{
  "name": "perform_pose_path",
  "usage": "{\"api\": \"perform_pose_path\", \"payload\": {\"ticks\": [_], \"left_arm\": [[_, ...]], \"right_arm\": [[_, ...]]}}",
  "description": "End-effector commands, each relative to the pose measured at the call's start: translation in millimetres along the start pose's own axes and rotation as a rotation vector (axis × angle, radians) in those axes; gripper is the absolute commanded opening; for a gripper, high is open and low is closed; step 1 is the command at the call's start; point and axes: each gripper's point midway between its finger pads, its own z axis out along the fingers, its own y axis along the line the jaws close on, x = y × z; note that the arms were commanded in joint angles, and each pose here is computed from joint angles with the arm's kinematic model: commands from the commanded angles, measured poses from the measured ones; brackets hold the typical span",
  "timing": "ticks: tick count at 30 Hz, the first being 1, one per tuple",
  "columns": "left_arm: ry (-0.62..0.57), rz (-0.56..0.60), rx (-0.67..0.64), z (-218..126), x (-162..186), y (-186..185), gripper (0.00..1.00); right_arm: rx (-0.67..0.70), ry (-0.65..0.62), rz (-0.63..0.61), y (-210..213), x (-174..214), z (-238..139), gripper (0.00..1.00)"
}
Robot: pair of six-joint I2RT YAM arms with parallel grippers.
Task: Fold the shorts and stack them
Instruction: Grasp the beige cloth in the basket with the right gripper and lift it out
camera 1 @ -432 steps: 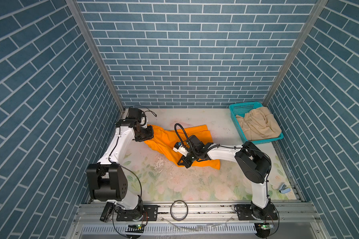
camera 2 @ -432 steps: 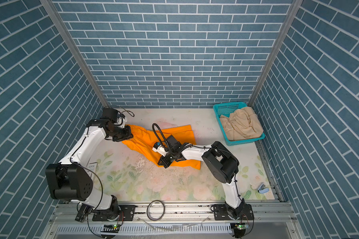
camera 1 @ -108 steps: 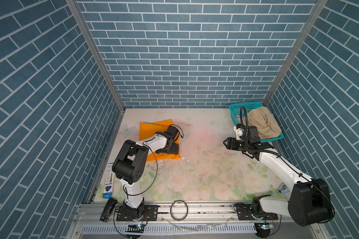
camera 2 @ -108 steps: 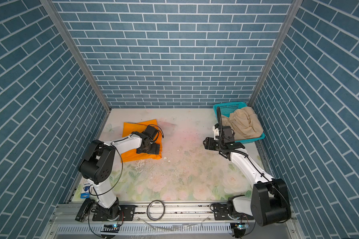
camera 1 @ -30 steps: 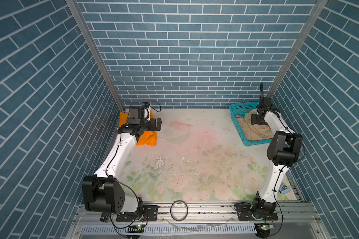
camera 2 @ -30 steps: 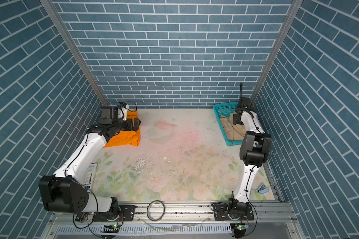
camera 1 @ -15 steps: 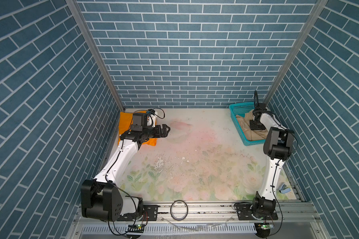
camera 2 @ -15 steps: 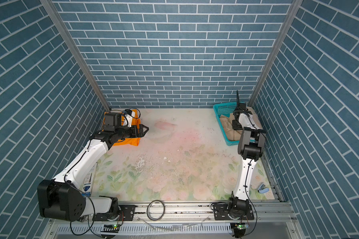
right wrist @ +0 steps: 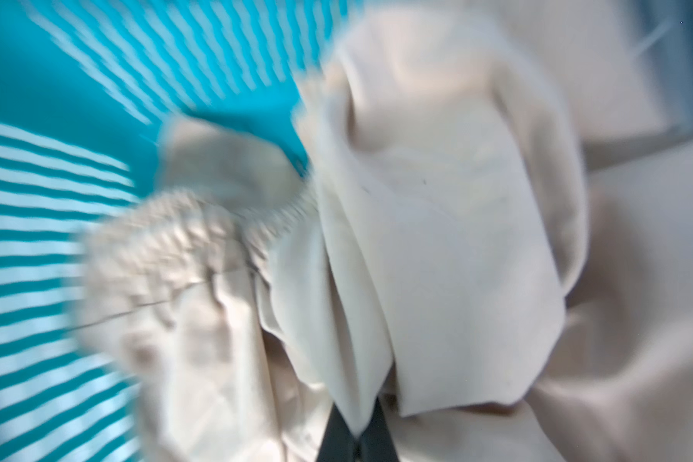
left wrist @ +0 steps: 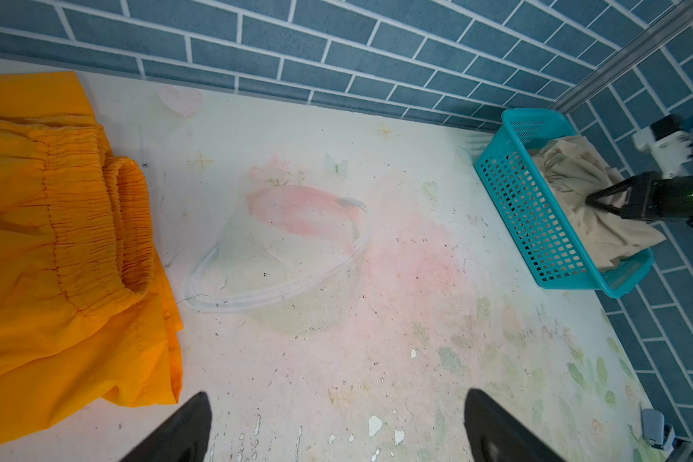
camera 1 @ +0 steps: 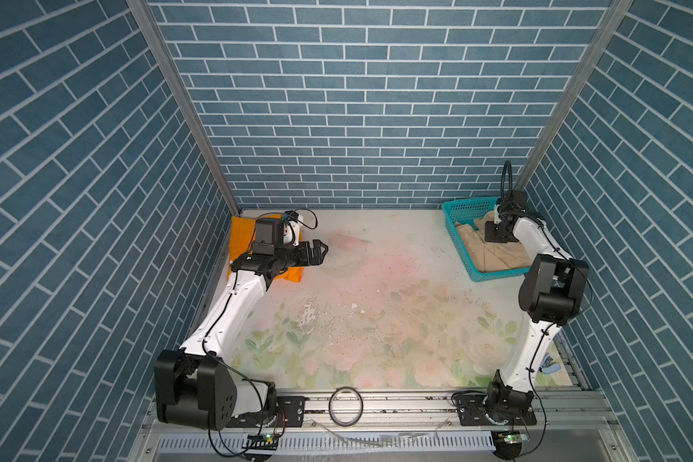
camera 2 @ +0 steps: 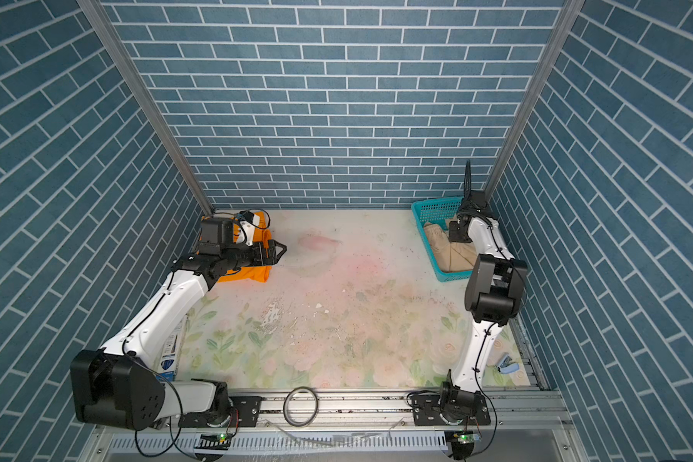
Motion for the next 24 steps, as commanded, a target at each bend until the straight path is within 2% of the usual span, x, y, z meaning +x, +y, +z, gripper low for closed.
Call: {"api": "perform_pose_path", "payload": {"ticks": [1, 8, 11, 15, 19, 24], "left_arm": [[-0.027, 0.010, 0.019, -7, -1, -7, 1.00], [-0.018, 0.010, 0.010, -4, 4, -4, 1.00], [-0.021, 0.012, 0.006, -5, 3, -4, 1.00], [-0.036, 0.019, -0.007, -11, -1, -4, 1.00], [-0.048, 0.035, -0.039, -19, -4, -2, 1.00], [-0.070, 0.052, -0.072, -33, -8, -2, 1.00]], "right_arm": [[-0.101, -0.205, 0.021, 30, -47, -69, 0.00], [-0.192, -0.413, -0.019, 70, -86, -162, 0.00], [-0.350, -0.508, -0.018, 95, -106, -213, 0.00], [-0.650, -0.593, -0.086, 148, -114, -290, 0.00], [-0.974, -0.566, -0.153, 198, -98, -348, 0.00], [-1.220, -0.459, -0.217, 241, -69, -374, 0.00]]}}
